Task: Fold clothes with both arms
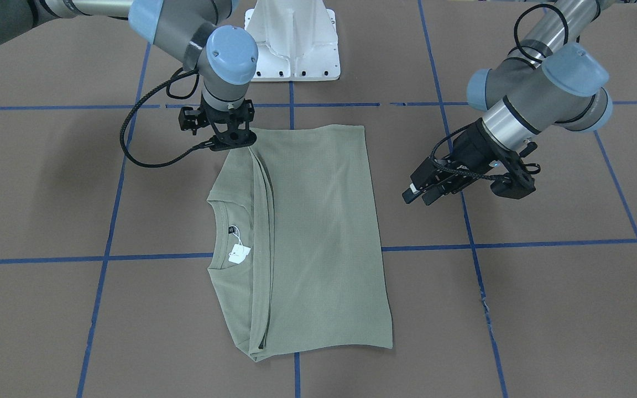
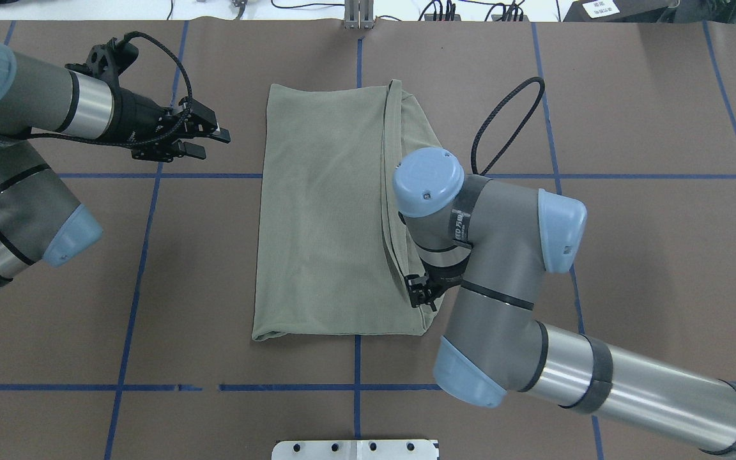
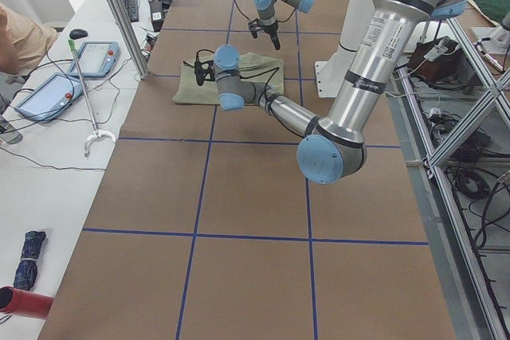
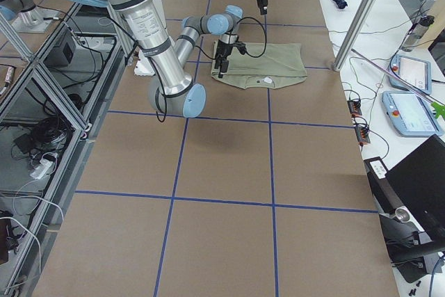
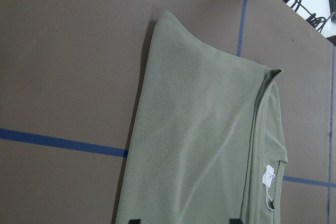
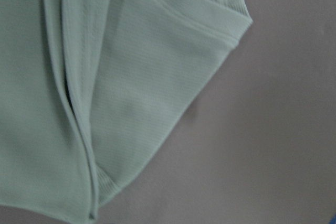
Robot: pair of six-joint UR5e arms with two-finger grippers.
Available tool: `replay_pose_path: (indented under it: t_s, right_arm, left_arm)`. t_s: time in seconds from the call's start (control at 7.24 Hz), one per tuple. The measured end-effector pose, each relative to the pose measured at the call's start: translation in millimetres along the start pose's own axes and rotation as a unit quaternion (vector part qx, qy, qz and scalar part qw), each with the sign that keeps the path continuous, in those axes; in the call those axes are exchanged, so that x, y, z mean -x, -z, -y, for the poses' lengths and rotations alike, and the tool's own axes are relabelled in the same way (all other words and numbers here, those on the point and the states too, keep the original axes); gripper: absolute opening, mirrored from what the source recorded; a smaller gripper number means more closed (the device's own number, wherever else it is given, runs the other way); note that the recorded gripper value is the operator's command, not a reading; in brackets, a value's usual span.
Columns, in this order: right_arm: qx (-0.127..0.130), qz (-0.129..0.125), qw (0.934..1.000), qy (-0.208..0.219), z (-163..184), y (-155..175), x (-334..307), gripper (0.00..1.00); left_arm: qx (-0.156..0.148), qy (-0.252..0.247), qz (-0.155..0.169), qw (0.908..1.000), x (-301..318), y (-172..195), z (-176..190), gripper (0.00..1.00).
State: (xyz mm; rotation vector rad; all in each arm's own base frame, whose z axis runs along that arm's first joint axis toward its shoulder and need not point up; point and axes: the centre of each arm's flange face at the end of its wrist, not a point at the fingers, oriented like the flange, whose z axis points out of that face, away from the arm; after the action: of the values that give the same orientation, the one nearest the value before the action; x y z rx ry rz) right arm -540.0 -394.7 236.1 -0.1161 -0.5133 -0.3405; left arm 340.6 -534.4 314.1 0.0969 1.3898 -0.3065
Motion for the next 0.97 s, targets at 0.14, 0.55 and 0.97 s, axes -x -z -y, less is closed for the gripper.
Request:
replay_pose_path:
  t_s: [0.14, 0.55, 0.97]
  right_arm:
    - [-0.013, 0.006, 0.9999, -0.001, 28.8, 8.4, 20.0, 1.0]
    - [-0.036, 0.015, 0.9993, -0.001, 85.6, 2.6, 52.5, 1.0]
    - [-0.027, -0.004, 0.9996, -0.007, 99.5, -18.6, 46.6, 1.0]
  left_arm:
    - [0.0, 0.0, 0.0, 1.0, -0.1, 0.1, -0.1, 0.64]
    - [0.001, 0.0, 0.0, 1.0, 0.2, -0.7, -0.6, 0.64]
    - [0.001, 0.0, 0.001, 1.0, 0.2, -0.8, -0.6, 0.64]
